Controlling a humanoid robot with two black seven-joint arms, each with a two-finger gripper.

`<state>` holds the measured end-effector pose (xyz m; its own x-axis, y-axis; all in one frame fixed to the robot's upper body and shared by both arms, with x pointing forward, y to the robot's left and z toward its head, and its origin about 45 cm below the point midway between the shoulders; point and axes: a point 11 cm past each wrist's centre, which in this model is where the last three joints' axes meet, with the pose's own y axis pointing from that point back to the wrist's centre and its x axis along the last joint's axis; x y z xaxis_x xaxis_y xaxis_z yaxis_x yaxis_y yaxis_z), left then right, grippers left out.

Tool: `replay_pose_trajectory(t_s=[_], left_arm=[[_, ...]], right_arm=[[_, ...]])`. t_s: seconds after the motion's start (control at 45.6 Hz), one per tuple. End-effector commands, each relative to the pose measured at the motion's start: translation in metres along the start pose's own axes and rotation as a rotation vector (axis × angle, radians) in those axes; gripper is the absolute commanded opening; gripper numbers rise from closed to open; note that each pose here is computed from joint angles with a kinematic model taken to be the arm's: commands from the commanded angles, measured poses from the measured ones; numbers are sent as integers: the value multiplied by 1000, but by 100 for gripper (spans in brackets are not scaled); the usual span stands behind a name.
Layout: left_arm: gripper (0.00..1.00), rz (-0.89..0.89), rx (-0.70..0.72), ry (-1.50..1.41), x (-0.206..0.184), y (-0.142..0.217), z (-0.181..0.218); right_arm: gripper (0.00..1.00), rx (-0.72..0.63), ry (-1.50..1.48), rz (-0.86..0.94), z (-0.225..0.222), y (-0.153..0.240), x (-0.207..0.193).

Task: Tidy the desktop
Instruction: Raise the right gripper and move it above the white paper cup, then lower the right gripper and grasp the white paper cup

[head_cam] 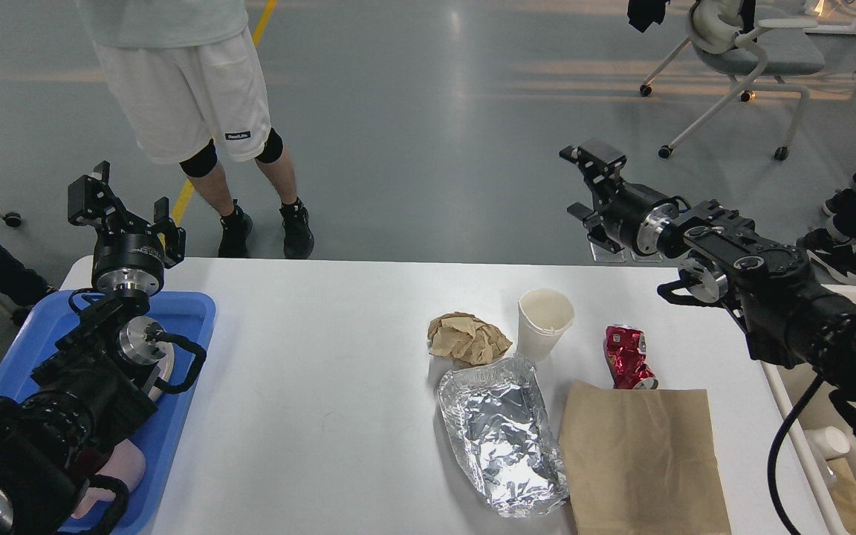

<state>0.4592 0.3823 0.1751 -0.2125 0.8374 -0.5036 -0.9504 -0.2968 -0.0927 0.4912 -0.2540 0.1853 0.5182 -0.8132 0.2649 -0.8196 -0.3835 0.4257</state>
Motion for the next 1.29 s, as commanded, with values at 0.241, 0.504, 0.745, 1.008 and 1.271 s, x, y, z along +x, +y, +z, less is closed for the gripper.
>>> replay_pose_trajectory(t_s=[0.241,0.504,0.745,1.008,1.271], left_arm=[[96,0,0,0,0,0,0],[96,0,0,0,0,0,0],[96,-1,0,1,0,0,0],[96,0,0,0,0,0,0],[96,0,0,0,0,0,0]], right_arm=[[100,-323,492,-137,14,-7,-25],[100,-459,651,-215,0,8,-16],[100,-623,754,-462,-10,33,-24],[100,-676,771,-637,-59,55,-31],[100,-706,848,-656,-93,74,-32]])
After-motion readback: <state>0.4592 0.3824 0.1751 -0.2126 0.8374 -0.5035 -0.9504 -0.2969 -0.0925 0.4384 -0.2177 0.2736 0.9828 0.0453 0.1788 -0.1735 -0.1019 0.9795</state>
